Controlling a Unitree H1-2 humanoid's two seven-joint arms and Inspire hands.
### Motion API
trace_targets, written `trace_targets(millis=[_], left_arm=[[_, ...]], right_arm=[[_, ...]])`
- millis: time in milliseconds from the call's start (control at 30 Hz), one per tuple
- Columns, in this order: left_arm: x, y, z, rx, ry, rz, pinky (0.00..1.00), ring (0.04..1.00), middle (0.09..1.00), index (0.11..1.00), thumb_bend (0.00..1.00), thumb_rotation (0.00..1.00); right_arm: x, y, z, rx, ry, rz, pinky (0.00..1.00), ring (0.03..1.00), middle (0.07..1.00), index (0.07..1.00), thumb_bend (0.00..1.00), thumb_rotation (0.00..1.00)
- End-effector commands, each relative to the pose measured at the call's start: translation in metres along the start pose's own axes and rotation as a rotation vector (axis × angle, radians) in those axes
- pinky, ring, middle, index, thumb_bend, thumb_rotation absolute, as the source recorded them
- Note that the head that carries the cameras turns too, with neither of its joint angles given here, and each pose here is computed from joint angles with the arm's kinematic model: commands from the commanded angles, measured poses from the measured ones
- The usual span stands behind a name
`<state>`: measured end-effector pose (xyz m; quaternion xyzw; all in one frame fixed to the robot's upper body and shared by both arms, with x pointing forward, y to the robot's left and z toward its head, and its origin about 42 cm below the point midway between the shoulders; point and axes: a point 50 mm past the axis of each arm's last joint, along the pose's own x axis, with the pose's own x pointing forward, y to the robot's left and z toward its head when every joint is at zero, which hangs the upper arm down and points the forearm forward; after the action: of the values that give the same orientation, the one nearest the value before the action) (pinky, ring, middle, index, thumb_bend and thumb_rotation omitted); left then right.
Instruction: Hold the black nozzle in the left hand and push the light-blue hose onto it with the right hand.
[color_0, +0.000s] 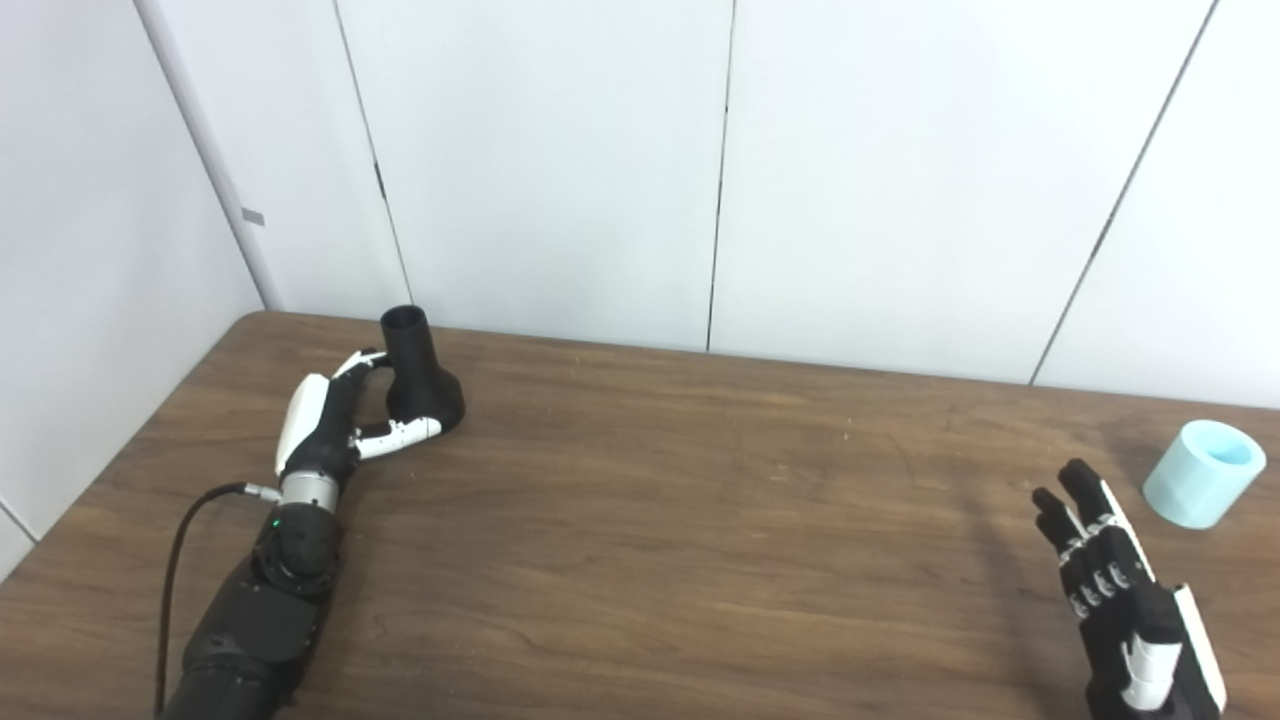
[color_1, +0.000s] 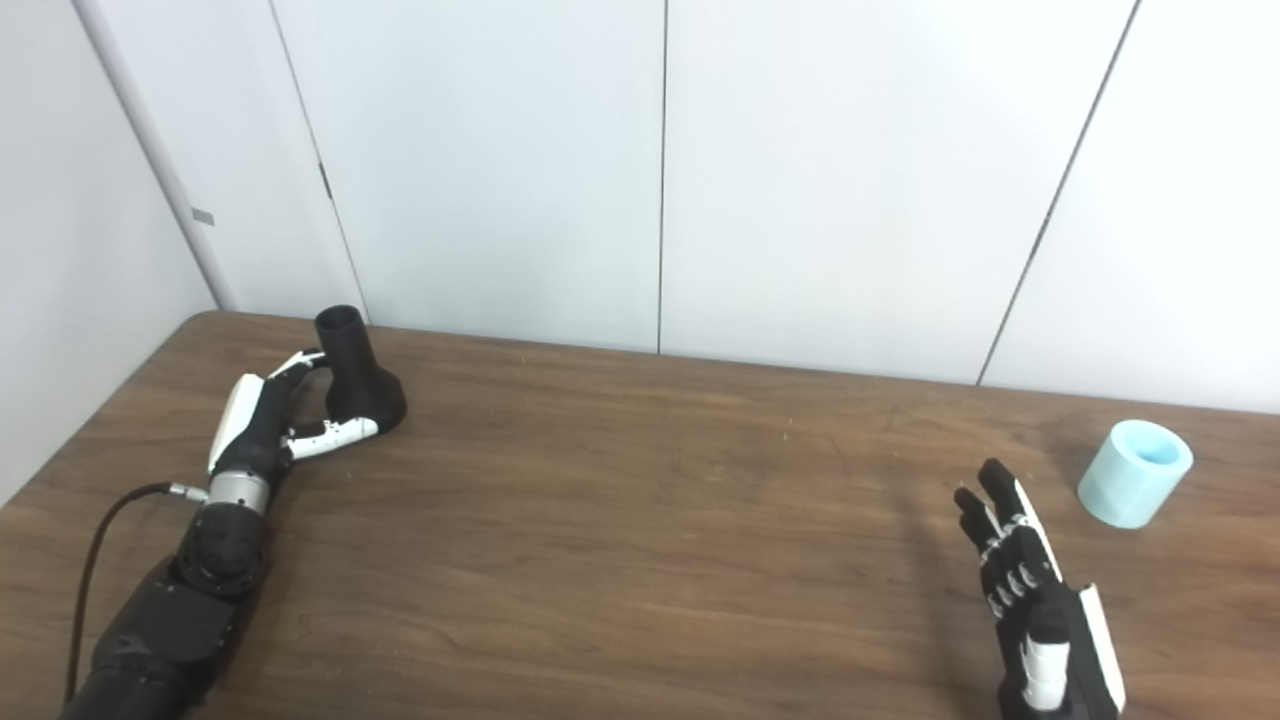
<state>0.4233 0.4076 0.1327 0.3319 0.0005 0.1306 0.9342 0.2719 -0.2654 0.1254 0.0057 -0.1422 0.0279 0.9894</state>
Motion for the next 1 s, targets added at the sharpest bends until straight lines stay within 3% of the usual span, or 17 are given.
trace_targets(millis=[0,133,400,500,533,633,767,800,833,867,967], left_arm=[[0.006,0.002,0.009,-0.006,-0.024,-0.08,1.0,0.985,0.974,0.745,0.94,0.37],[0.009,0.009,0.012,0.013,-0.014,-0.206,1.0,0.999,0.998,0.763,0.95,0.38],[0.012,0.009,0.017,0.074,-0.005,-0.184,1.0,0.963,0.967,0.751,0.93,0.37],[0.014,0.009,0.017,0.116,0.002,-0.148,1.0,0.87,0.822,0.72,0.92,0.35],[0.015,0.009,0.017,0.128,0.005,-0.134,0.95,0.799,0.74,0.695,0.89,0.31],[0.015,0.006,0.017,0.135,0.017,-0.087,0.81,0.635,0.611,0.631,0.81,0.18],[0.015,0.001,0.017,0.118,0.024,-0.066,0.7,0.544,0.564,0.602,0.77,0.09],[0.015,0.0,0.017,0.115,0.025,-0.065,0.67,0.521,0.545,0.538,0.62,0.07],[0.015,-0.001,0.017,0.114,0.025,-0.067,0.67,0.513,0.539,0.517,0.57,0.07],[0.015,-0.001,0.017,0.113,0.024,-0.068,0.66,0.505,0.484,0.525,0.54,0.03],[0.016,-0.003,0.017,0.105,0.017,-0.074,0.63,0.5,0.449,0.528,0.52,0.0]], right_arm=[[-0.021,0.012,-0.021,0.044,0.083,-0.021,0.96,0.942,0.982,0.96,0.75,1.0],[-0.021,0.013,-0.019,0.043,0.081,-0.02,0.96,0.942,0.983,0.96,0.75,1.0],[-0.021,0.013,-0.018,0.042,0.081,-0.02,0.96,0.942,0.983,0.96,0.74,1.0],[-0.021,0.013,-0.017,0.041,0.08,-0.02,0.96,0.942,0.983,0.96,0.74,1.0],[-0.021,0.013,-0.017,0.041,0.08,-0.02,0.96,0.942,0.983,0.96,0.74,1.0],[-0.021,0.014,-0.016,0.041,0.079,-0.019,0.96,0.942,0.983,0.96,0.74,1.0],[-0.021,0.013,-0.016,0.043,0.079,-0.021,0.96,0.942,0.983,0.96,0.74,1.0],[-0.021,0.014,-0.016,0.043,0.079,-0.021,0.96,0.942,0.983,0.96,0.74,1.0],[-0.02,0.014,-0.016,0.043,0.079,-0.021,0.96,0.942,0.983,0.96,0.74,1.0],[-0.02,0.014,-0.016,0.043,0.079,-0.02,0.96,0.942,0.983,0.96,0.74,1.0],[-0.02,0.014,-0.015,0.042,0.079,-0.019,0.96,0.942,0.983,0.96,0.74,1.0]])
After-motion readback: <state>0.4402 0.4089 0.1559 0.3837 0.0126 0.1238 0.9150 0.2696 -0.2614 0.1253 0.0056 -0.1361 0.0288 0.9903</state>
